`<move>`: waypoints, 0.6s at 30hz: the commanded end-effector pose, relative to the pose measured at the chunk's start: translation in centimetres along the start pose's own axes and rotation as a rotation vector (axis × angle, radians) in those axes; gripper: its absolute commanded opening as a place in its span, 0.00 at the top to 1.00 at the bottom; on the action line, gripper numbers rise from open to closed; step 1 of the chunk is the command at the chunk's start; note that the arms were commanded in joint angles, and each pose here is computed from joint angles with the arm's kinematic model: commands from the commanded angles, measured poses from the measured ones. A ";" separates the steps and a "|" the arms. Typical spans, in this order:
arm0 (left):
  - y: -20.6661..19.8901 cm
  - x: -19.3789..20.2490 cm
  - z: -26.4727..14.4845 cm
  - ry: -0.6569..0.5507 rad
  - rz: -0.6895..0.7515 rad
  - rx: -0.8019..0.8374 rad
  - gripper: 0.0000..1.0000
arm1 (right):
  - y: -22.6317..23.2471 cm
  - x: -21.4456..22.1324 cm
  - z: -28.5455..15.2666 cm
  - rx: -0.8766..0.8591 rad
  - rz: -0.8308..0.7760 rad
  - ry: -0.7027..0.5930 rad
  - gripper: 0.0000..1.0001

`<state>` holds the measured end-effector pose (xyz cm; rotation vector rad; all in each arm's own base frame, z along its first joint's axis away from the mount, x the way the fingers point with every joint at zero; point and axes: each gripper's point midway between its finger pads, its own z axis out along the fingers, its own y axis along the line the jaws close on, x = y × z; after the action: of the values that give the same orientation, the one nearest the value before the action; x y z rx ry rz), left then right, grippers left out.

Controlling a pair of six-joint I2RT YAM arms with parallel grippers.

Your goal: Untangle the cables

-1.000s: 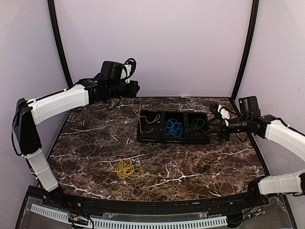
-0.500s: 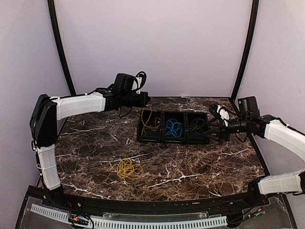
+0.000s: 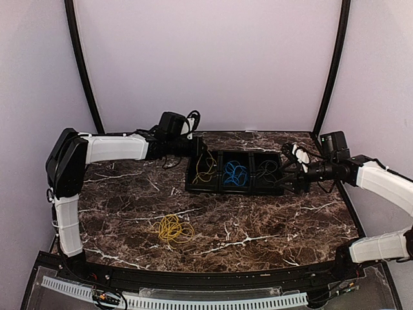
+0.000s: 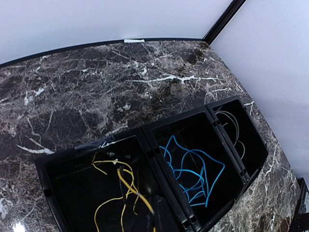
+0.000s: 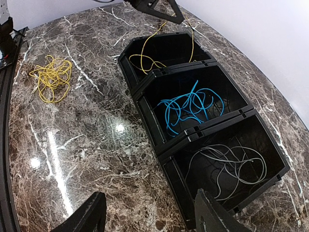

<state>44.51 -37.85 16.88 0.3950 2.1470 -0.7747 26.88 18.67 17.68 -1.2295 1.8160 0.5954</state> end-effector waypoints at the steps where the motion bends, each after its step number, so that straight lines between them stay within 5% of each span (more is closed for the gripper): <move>1: -0.1 2.7 1.1 0.076 -0.028 0.016 1.00 | -0.1 0.1 0.1 -0.003 -0.002 -0.002 0.35; 18: 2.3 7.2 2.4 0.249 -0.018 -0.088 1.00 | -0.1 0.3 0.1 -0.007 -0.001 0.004 0.35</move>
<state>42.79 -37.62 9.16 0.4178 2.3811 -0.7079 26.80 18.64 17.26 -1.2349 1.8311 0.6015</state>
